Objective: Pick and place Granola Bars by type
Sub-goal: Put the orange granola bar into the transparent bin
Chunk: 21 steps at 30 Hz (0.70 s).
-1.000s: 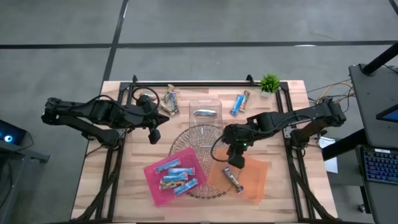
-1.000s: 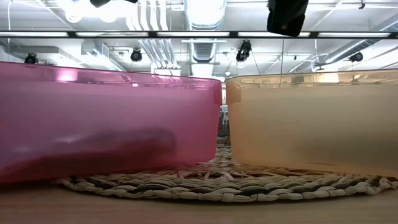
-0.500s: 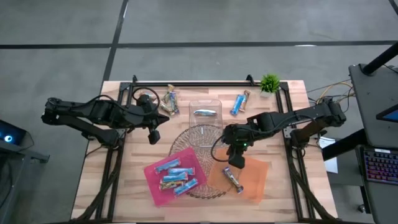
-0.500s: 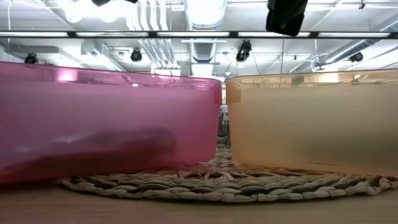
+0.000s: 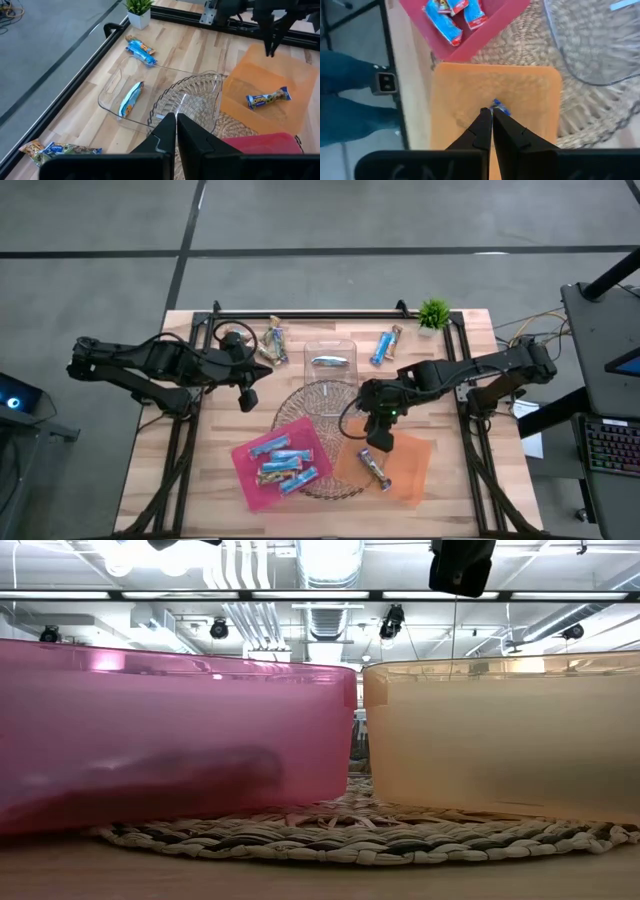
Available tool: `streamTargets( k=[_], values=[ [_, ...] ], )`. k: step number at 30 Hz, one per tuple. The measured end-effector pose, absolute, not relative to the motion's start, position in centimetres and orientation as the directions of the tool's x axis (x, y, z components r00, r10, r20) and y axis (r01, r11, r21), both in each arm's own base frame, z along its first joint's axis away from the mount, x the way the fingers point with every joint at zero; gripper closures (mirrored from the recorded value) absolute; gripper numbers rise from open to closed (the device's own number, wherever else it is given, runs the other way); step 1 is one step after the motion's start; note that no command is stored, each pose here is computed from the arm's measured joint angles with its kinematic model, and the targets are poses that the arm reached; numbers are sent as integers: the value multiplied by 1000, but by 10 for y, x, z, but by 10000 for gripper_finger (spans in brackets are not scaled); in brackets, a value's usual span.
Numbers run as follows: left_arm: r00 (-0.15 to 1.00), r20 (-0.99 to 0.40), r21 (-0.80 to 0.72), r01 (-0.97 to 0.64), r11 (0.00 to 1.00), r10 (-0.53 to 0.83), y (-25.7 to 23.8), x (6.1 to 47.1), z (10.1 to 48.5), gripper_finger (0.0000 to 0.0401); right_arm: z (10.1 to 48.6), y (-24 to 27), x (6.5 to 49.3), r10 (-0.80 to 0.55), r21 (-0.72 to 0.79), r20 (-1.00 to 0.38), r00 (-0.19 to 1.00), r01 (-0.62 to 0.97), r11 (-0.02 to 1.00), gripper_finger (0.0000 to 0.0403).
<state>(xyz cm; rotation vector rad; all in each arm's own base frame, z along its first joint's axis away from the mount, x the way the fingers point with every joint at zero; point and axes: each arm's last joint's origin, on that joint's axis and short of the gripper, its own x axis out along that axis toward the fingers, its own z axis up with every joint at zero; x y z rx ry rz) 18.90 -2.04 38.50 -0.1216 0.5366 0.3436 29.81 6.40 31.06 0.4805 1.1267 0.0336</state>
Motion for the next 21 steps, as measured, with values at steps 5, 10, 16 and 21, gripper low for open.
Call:
streamTargets(
  k=[5, 10, 16, 21],
  values=[
    [804, -520, -31, -355, 934, 289, -20, 189, 385, 401, 318, 58, 293, 190, 357, -855, 483, 281, 891, 394],
    [804, -520, -24, -352, 936, 289, -20, 189, 385, 401, 339, 39, 278, 126, 358, -815, 566, 321, 877, 394],
    [804, -520, -24, -351, 936, 289, -20, 189, 385, 401, 362, 9, 259, 66, 384, -763, 643, 369, 846, 394],
    [802, -517, 2, -349, 937, 300, -20, 189, 385, 401, 372, -13, 246, 8, 374, -734, 679, 395, 839, 394]
  ],
)
